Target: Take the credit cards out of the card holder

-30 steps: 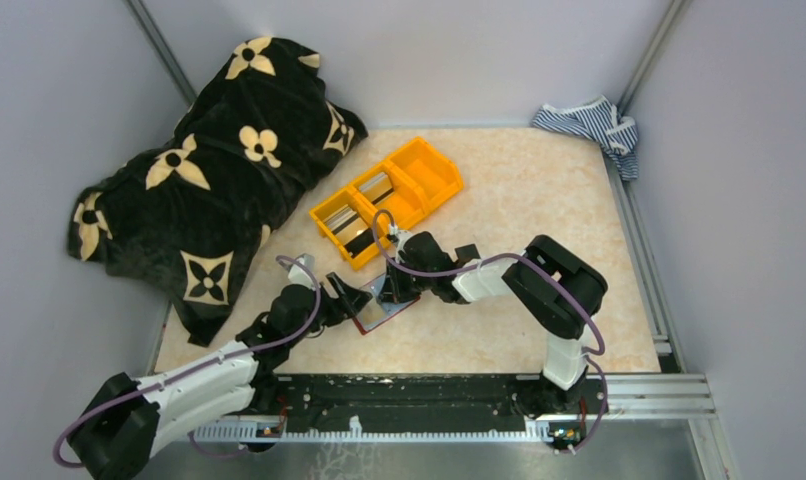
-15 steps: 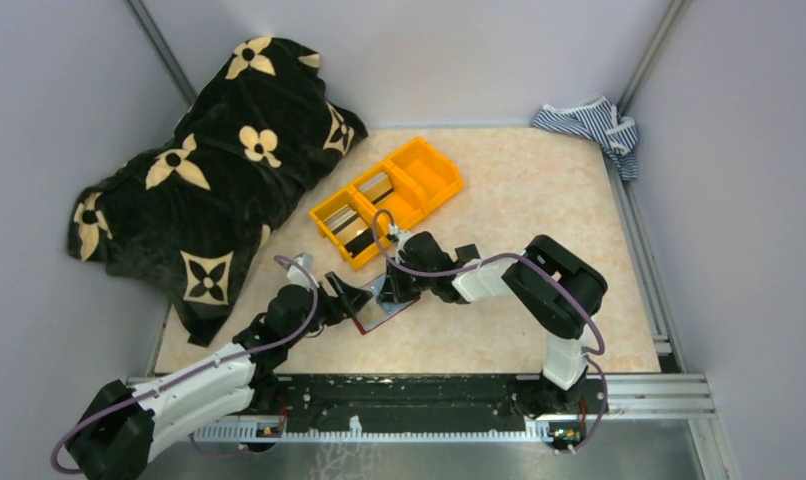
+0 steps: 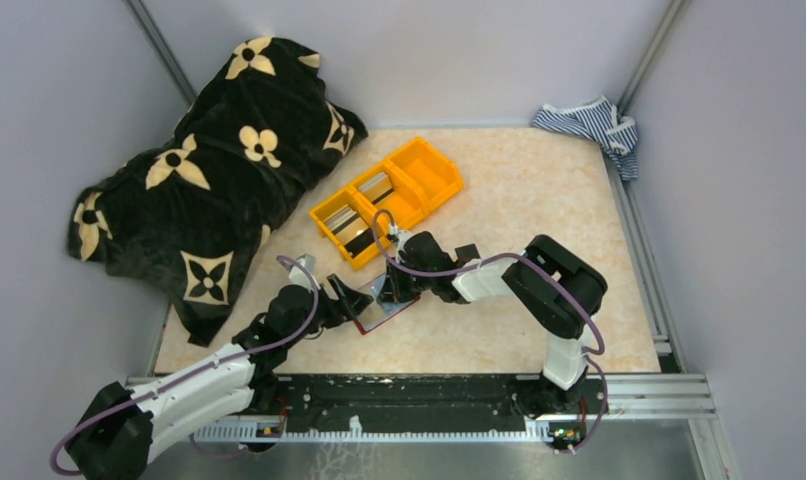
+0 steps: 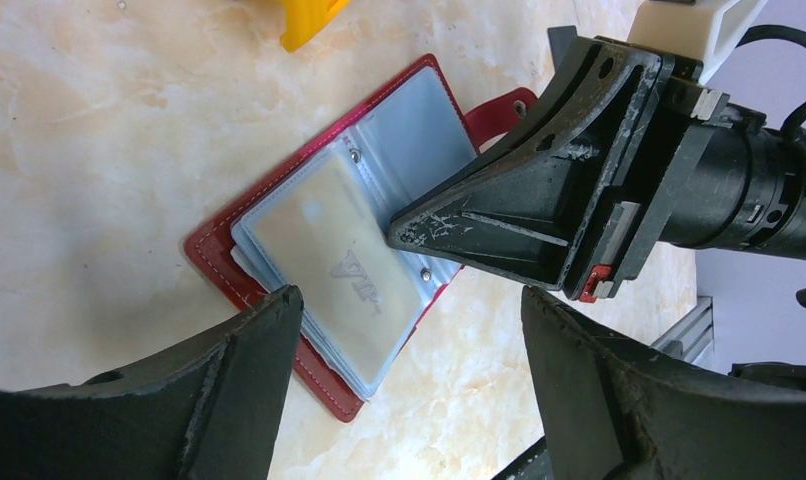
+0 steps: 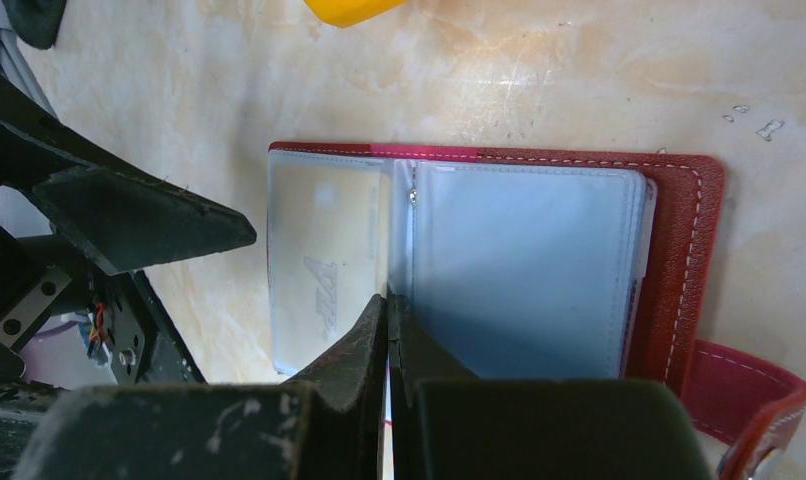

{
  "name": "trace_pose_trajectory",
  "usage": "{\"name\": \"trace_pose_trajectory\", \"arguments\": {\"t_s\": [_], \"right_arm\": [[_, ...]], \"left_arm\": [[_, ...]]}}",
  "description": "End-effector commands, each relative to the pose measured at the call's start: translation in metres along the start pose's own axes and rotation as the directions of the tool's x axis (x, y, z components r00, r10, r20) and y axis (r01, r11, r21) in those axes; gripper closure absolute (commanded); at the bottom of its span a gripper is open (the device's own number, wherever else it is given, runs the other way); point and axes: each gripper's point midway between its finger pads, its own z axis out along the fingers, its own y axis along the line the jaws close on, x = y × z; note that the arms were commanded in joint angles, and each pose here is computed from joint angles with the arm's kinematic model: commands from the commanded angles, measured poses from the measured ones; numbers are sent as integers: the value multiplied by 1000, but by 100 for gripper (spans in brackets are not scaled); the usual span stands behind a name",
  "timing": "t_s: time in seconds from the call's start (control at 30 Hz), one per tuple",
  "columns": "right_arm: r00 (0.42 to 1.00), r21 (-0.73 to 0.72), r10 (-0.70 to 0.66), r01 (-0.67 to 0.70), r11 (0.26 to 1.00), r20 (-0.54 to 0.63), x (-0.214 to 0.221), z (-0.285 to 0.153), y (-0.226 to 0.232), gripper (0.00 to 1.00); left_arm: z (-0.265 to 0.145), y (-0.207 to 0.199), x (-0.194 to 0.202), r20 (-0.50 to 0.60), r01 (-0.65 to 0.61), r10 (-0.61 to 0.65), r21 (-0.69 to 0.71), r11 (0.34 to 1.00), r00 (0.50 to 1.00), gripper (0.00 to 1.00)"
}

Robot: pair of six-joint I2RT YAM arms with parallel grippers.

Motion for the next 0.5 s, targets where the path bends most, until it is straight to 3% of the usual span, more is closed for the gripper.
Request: {"name": "trace_pose_trajectory", "arguments": {"t_s": [0.0, 0.47], "right_arm": [[997, 124, 22, -12, 992, -80, 32, 3, -38, 100], [997, 124, 25, -15, 992, -79, 32, 4, -38, 100]], "left_arm": [[-1, -9, 0, -18, 4, -3, 25, 1000, 1000, 14], [1, -1, 9, -48, 3, -3, 1, 1000, 999, 14]]}}
